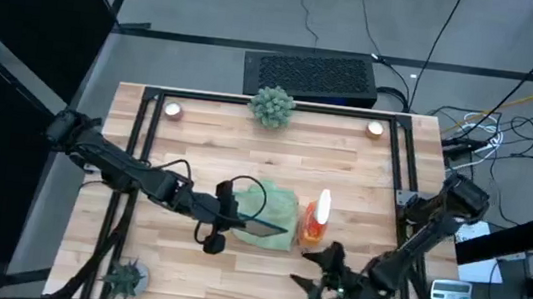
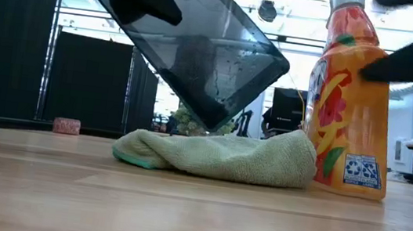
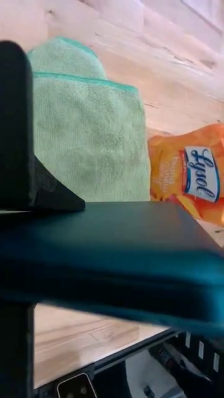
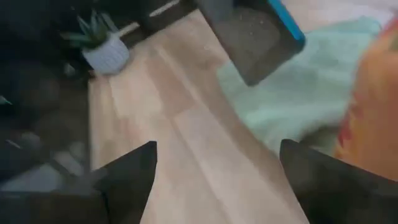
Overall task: Apply microfiber cloth
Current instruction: Wipe the front of the cellphone with a microfiber cloth
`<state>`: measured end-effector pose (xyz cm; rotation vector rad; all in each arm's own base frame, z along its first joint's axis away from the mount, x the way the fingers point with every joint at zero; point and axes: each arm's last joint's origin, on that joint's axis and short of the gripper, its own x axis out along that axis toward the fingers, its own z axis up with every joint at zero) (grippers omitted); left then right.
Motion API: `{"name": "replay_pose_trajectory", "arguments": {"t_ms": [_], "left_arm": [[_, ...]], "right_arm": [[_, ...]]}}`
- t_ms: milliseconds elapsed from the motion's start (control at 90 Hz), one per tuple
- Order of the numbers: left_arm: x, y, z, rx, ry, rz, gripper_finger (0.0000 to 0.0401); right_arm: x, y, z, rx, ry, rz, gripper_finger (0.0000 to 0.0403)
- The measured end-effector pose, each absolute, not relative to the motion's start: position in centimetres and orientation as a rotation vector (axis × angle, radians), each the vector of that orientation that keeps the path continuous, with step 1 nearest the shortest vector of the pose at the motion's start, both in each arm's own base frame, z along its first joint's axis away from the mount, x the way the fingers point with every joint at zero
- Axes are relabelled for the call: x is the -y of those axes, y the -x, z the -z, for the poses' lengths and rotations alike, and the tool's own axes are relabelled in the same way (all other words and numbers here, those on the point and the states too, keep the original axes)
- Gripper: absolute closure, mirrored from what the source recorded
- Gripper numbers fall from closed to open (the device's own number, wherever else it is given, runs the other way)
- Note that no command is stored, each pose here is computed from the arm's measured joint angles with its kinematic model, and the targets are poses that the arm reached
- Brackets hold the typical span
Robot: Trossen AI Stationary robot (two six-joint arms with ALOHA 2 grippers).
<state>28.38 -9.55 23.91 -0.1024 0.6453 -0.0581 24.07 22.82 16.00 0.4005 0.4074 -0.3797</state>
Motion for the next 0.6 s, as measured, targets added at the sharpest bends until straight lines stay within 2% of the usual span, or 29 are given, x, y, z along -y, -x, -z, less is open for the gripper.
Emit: {"name": "replay_pose_trajectory", "arguments": {"t_ms": [156,444,522,600], "left_arm": [[9.6,-28.4,-23.9,-0.644,0.102,0.059,0.0393],[9.6,-28.4,-24.0,-0.641,0.103,0.059,0.0393],[9.6,-28.4,-23.9,-0.641,0.103,0.059,0.0393],[9.5,-28.3,-23.9,-0.646,0.1,0.054,0.0393]], "right_arm": [[-20.3,-25.0,-15.1,-0.457,-0.291,0.509,0.0083],[-15.1,-24.1,-15.0,-0.592,-0.095,0.776,0.0083],[-14.8,-24.0,-15.4,-0.629,-0.128,0.773,0.0083],[-15.6,-23.8,-16.6,-0.686,-0.189,0.683,0.0083]]}}
